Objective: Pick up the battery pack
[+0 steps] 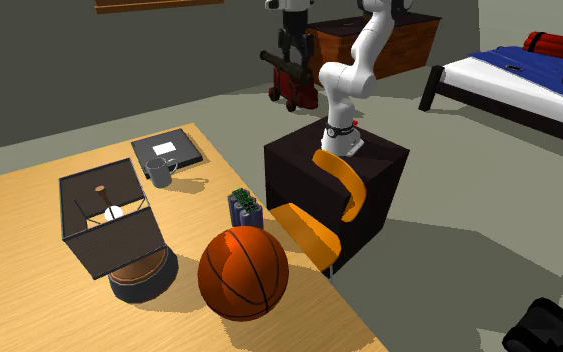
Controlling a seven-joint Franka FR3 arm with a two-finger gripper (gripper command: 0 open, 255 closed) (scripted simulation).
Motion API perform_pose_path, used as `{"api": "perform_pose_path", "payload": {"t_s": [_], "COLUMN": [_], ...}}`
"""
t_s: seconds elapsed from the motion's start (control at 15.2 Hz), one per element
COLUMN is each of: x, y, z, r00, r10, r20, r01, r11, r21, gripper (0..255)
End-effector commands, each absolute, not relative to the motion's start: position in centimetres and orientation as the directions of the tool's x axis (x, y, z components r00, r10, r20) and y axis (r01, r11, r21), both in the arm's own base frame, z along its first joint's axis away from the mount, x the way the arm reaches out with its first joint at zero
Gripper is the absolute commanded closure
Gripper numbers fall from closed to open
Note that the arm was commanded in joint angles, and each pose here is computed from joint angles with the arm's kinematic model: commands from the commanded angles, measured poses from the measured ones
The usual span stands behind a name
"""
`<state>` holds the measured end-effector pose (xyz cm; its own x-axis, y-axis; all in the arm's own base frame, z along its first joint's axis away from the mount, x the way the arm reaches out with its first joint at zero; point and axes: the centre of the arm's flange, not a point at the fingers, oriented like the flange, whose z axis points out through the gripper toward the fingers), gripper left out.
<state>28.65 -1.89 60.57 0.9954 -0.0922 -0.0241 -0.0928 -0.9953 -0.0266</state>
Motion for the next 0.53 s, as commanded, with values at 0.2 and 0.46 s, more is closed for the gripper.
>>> {"api": "perform_pose_path", "payload": {"t_s": [0.2,0.46], "x": [31.8,35.9], "y": [-1.2,0.0], "z": [58.1,54.9], "r00": [0.998,0.999], "r10": [-0.064,-0.027], "r20": [-0.029,-0.036], "r01": [-0.065,-0.028], "r11": [-0.998,-0.999], "r21": [-0.025,-0.024], "gripper": [0,0]}}
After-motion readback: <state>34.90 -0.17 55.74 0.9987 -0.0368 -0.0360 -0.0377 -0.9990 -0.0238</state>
